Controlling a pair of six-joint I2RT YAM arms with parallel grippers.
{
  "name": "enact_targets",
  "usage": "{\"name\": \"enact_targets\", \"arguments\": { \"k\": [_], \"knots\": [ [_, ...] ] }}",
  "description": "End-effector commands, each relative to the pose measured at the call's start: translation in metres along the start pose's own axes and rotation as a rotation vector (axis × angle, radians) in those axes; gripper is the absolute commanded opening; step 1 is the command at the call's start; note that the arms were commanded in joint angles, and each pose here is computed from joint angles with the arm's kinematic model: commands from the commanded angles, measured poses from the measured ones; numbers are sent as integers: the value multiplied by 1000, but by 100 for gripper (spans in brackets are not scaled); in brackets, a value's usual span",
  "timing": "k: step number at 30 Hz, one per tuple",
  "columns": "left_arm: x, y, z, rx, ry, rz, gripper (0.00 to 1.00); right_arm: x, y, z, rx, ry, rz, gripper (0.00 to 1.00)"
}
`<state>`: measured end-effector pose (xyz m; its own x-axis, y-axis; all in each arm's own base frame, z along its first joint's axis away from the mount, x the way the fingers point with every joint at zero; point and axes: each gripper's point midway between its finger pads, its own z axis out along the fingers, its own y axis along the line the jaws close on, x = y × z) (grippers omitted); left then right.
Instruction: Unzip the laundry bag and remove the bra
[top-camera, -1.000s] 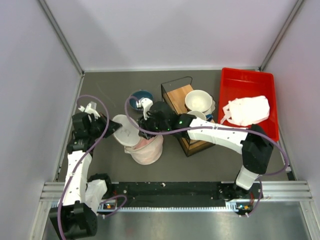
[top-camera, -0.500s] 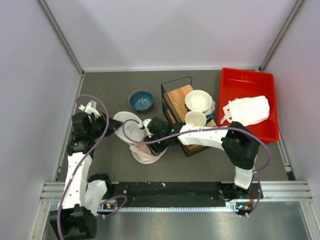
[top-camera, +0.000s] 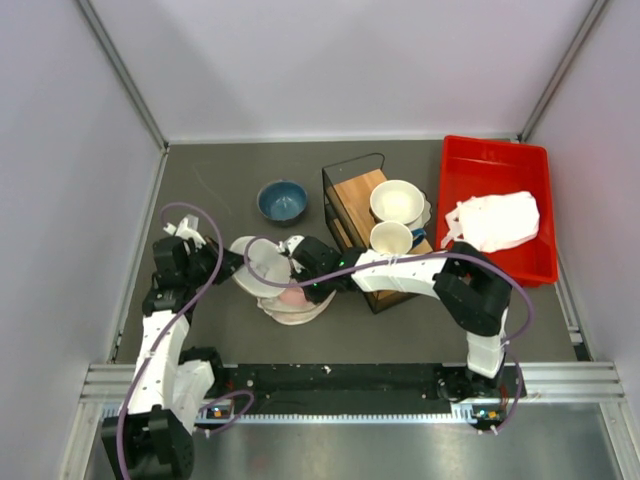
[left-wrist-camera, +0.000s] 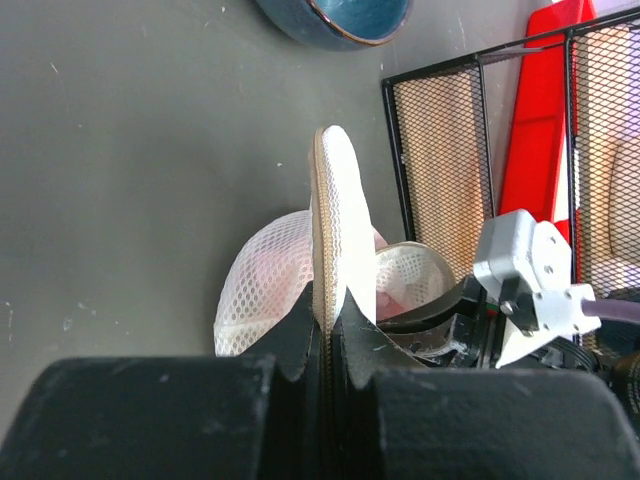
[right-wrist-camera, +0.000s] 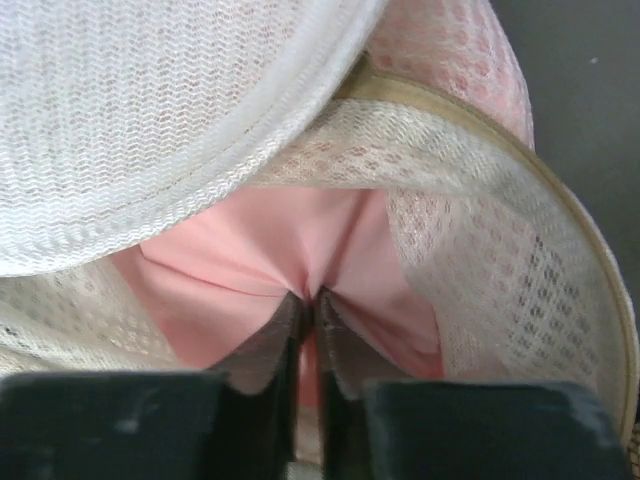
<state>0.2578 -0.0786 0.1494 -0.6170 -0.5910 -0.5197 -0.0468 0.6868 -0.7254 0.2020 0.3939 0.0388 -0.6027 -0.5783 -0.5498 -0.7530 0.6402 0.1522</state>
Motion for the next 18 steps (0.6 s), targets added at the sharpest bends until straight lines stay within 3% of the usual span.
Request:
{"name": "enact_targets", "arguments": {
  "k": [1,13,18],
  "knots": [
    [-23,-8,3,10,-67,50,0,-8,-9,-8,53,-55,-6,0],
    [-25,-2,14,0,-43,-1,0,-121,27,-119,-71,-412,-66,0],
    [-26,-2,11,-5,-63,17,0,-173,44,-176,-154,-635,-50,0]
  ]
}}
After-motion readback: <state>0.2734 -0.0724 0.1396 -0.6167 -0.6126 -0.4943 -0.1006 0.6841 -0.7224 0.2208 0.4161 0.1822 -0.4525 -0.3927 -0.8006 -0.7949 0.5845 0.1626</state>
